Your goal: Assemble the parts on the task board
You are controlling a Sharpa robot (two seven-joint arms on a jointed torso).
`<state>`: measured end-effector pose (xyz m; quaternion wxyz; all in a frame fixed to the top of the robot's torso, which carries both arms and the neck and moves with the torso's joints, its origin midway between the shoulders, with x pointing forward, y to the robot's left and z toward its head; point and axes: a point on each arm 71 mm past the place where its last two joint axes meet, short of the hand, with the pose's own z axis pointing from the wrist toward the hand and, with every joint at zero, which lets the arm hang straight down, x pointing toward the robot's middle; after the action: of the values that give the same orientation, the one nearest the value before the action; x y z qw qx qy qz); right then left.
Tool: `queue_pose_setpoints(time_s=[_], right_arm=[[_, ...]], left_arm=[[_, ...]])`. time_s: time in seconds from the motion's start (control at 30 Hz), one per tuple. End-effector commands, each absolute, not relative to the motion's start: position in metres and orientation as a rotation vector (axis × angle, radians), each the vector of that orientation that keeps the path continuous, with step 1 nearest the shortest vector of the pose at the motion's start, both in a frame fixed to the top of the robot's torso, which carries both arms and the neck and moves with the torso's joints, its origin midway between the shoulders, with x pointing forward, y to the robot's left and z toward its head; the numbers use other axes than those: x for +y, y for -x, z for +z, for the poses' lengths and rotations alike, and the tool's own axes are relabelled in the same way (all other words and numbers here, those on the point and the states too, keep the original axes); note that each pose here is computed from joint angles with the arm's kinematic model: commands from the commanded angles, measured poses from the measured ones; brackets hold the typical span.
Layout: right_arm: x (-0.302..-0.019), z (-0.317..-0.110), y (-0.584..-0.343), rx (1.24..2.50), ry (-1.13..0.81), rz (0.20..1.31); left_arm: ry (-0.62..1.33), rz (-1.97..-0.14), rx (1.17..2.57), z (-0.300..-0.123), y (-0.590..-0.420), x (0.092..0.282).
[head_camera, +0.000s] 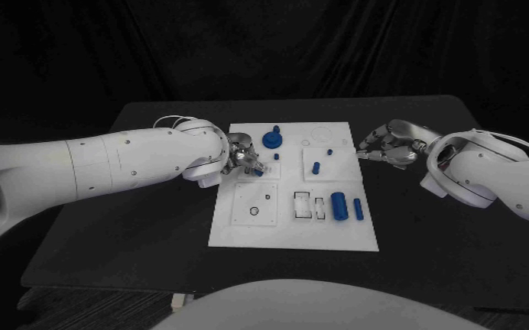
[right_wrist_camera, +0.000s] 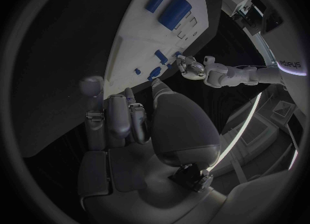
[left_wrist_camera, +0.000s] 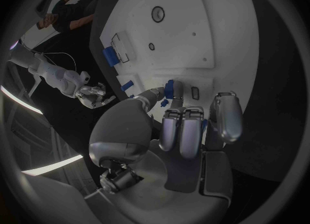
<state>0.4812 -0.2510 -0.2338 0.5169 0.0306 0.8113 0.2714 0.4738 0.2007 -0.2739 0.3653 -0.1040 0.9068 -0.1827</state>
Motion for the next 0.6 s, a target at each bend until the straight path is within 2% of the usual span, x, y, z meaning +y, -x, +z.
queue_pose_setpoints(time_s=[0.03,0.6], right_arm=[[-0.2525,-0.2357,-0.4807,1.959,-0.083,0.635],[-0.2515,-0.2359,-0.481,1.954,-0.083,0.638]], left_arm=[[0.281,-0.476,2.265,-0.2704,-0.4756,0.2006],[0.258,-0.437,2.228,-0.2707,-0.4794,0.2035]])
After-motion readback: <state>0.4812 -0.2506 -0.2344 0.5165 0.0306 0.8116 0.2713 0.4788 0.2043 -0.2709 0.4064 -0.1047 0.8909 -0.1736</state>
